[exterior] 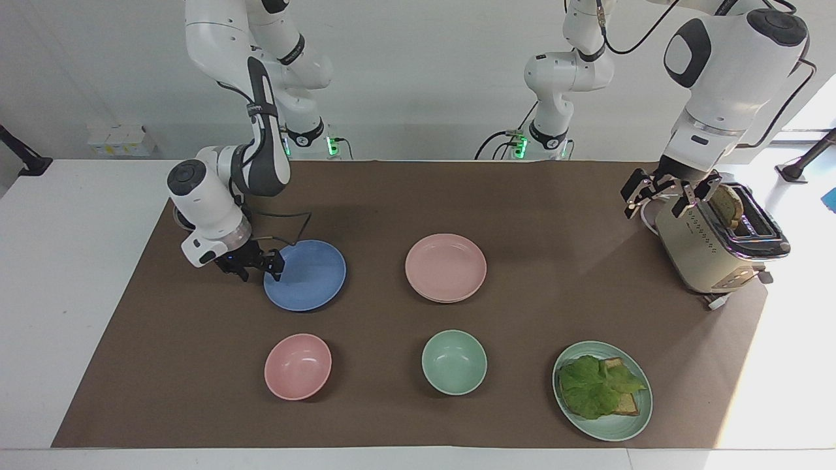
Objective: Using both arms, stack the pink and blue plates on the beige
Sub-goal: 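Reach the right gripper to the rim of the blue plate and grip, then carry the blue plate with the right gripper onto the pink plate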
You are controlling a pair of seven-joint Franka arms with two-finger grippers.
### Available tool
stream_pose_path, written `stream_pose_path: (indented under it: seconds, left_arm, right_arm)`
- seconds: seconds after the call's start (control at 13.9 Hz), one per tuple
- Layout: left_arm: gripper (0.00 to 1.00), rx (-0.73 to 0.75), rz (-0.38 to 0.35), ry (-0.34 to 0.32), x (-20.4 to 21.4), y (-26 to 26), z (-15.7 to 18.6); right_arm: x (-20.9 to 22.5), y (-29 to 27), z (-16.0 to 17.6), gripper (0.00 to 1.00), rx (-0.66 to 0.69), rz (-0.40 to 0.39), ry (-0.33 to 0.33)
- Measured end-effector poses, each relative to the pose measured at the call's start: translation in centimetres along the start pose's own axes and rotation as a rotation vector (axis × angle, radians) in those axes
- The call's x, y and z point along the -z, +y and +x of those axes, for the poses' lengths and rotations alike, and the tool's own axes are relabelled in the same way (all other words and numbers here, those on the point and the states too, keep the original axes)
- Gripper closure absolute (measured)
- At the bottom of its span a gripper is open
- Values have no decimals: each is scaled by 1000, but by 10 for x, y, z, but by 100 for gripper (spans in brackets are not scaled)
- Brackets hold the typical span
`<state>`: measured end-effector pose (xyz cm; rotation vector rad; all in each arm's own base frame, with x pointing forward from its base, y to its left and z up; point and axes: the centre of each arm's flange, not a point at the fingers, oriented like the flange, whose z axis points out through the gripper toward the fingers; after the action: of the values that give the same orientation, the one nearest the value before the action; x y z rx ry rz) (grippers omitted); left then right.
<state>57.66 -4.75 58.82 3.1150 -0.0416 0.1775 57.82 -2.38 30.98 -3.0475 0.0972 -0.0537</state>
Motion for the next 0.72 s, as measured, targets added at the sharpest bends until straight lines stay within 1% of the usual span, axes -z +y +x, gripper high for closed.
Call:
stream_pose_path:
  seconds: [0.07, 0.22, 0.29, 0.43, 0.5, 0.72]
  left_arm:
    - [0, 0, 0, 0, 0, 0, 0]
    - [0, 0, 0, 0, 0, 0, 0]
    - [0, 0, 0, 0, 0, 0, 0]
    - [0, 0, 0, 0, 0, 0, 0]
    - [0, 0, 0, 0, 0, 0, 0]
    - [0, 0, 0, 0, 0, 0, 0]
  right_arm:
    - [-3, 0, -2, 30, 1, 10, 2]
    - [-6, 1, -4, 50, 6, 24, 4]
    - [-6, 1, -4, 64, 6, 24, 5]
    - [-6, 1, -4, 87, -4, 34, 6]
    - [-5, 0, -4, 96, -11, 48, 9]
    - [7, -2, -3, 96, -6, 54, 30]
